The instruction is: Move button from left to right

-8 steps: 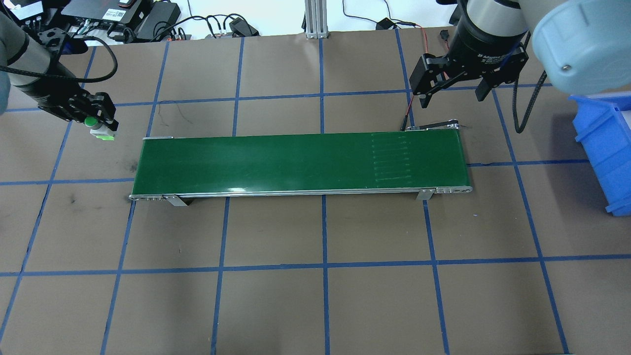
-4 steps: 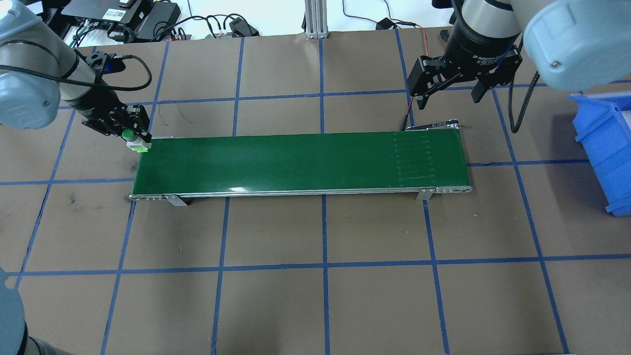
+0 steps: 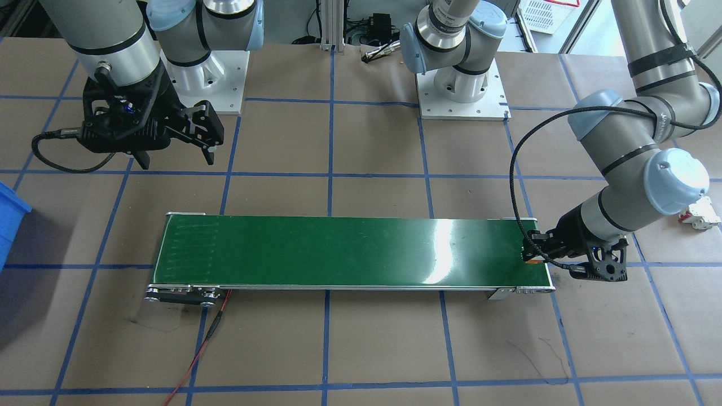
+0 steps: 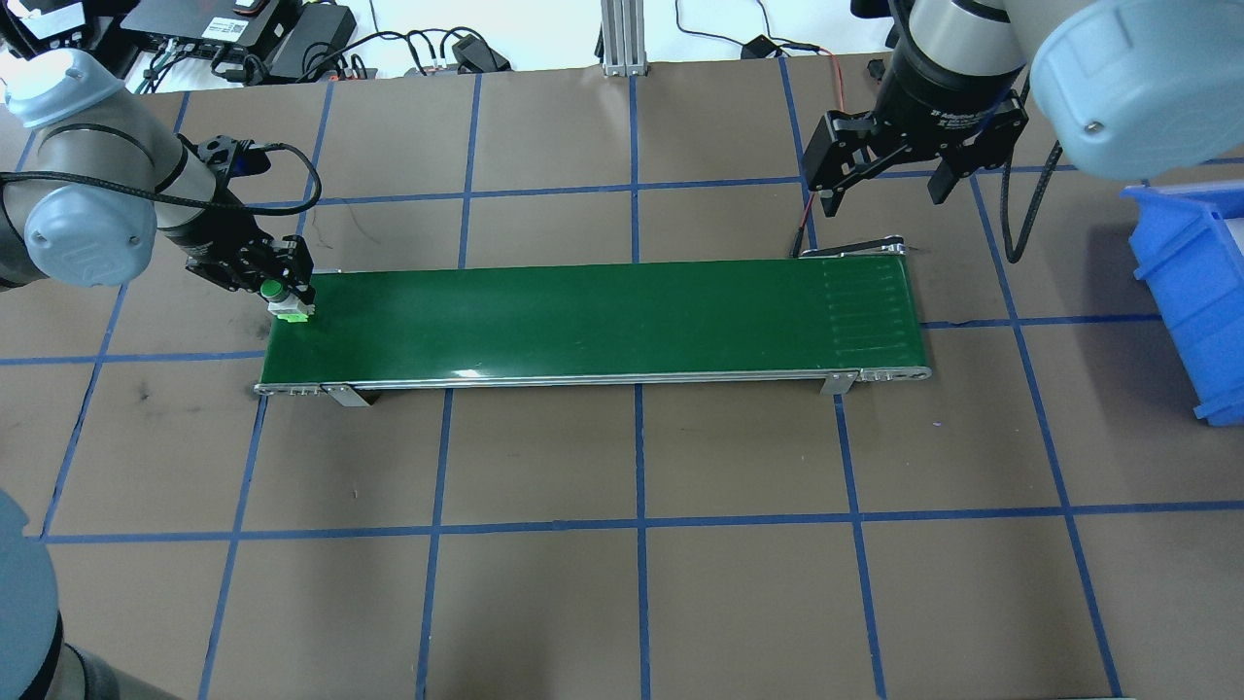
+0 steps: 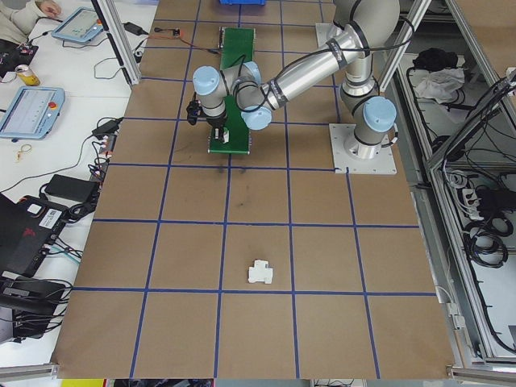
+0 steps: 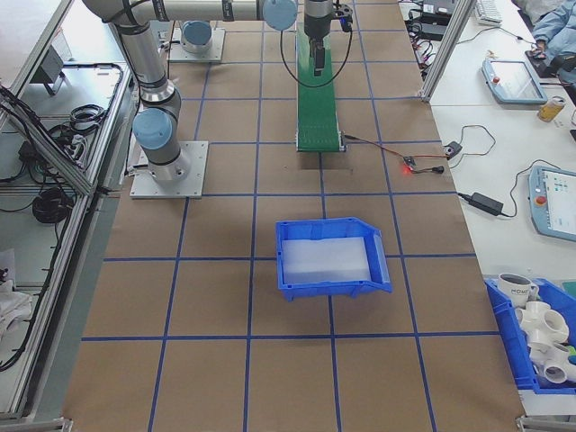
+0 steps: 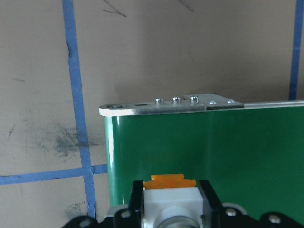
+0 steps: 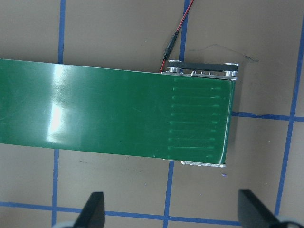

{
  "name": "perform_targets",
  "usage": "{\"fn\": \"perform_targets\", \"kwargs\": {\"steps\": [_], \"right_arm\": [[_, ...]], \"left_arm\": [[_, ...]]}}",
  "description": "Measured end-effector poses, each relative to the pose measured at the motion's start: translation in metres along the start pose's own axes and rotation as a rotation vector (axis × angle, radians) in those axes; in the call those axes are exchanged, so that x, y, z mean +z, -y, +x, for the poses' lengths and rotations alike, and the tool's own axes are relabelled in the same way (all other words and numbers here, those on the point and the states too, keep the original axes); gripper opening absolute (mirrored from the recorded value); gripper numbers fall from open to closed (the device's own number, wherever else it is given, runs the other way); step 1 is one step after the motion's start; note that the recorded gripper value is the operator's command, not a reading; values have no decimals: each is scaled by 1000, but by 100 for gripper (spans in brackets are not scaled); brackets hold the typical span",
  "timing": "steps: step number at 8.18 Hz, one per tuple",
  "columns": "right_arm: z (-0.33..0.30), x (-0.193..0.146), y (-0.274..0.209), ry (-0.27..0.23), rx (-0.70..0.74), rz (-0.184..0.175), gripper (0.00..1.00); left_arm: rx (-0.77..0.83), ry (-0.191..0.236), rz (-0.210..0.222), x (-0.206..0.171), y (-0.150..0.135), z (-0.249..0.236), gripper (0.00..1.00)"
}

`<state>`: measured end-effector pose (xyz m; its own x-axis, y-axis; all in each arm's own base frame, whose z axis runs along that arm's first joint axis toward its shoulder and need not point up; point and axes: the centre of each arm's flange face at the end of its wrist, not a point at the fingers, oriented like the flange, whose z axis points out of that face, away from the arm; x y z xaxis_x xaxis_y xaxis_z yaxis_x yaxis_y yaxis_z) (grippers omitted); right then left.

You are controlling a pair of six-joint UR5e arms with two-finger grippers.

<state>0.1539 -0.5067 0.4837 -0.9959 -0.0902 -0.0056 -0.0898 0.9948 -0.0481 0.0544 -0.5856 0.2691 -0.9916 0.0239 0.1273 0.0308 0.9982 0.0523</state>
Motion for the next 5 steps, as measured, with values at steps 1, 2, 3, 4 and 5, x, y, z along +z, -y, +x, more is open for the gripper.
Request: {"fn": "perform_targets", "kwargs": {"steps": [1,2,3,4,5], "right_arm": [[0,0,0,2,1,-1,100],[0,2,1,5,1,-2,100],[-1,4,2,7,2,-4,100],[-1,5,3,8,2,-6,100],[-1,6,4,9,2,-7,100]], "left_arm": [[-1,0,-4,2,-1,0,79],[-7,-1,-9,2,-2,0,100],[-20,-4,-13,1,-3,1,100],[-37,-8,-16,-1,-4,4,100],[-57,-7,-12,-10,-6,14,100]]}}
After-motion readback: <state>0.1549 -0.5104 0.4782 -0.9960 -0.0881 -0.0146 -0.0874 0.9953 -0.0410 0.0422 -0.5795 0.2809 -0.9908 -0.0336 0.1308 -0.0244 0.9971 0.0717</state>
